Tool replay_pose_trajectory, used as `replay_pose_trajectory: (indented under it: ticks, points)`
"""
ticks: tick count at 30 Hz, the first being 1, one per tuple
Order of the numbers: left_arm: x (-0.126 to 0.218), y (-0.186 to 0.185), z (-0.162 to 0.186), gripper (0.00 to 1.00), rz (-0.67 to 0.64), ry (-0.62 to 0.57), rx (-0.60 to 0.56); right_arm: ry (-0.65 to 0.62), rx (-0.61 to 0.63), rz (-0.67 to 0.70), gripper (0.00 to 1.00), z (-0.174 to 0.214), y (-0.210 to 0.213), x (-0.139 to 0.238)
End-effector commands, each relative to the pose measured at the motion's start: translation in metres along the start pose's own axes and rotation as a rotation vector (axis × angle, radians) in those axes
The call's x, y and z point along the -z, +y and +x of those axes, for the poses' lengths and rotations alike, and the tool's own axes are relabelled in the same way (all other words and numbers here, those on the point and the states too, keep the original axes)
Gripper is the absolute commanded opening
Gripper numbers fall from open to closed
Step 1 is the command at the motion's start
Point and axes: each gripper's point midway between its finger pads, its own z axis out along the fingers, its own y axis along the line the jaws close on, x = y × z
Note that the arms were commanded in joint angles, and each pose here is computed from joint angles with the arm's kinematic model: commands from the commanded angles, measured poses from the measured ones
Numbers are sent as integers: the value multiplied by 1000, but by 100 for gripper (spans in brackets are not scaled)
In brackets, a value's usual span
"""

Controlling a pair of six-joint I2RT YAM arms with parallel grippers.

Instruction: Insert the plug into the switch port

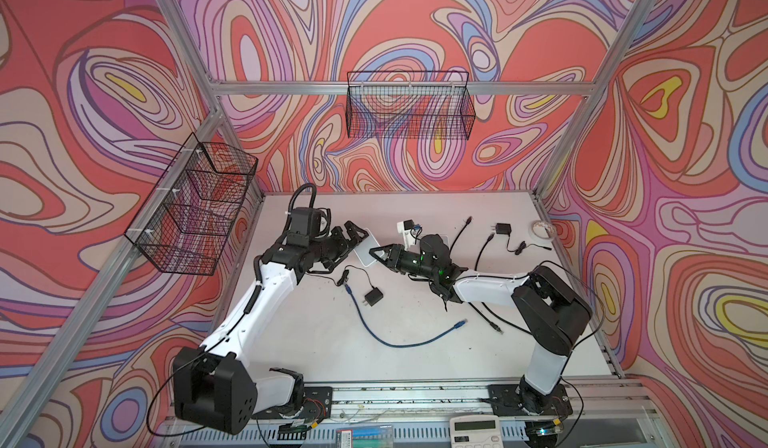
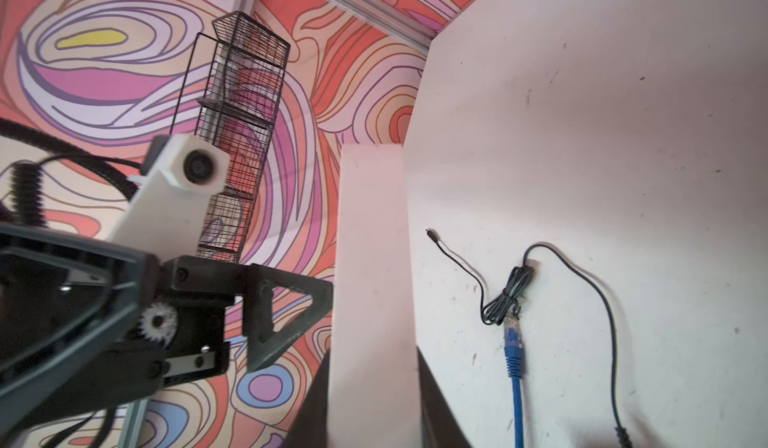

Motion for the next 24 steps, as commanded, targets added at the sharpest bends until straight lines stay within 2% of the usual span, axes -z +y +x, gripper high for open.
replay_pose_trajectory:
  ticks: [1,7,10,13,18,24]
  points:
    - [1,-21,5,100,195,-9,-43,-48,-33,-94,0,-6,32,18]
    - [5,-23,16,96,349,-8,-34,-68,-140,-184,0,-3,38,30]
    - [7,-21,15,96,391,-50,-26,-67,-181,-234,0,-1,40,30]
    - [3,-21,12,88,430,-63,-16,-57,-193,-250,0,0,40,29]
    - [-6,-26,7,85,515,-56,25,-59,-210,-260,0,3,38,30]
    - [-9,-30,5,71,568,-52,38,-42,-229,-250,0,9,26,19]
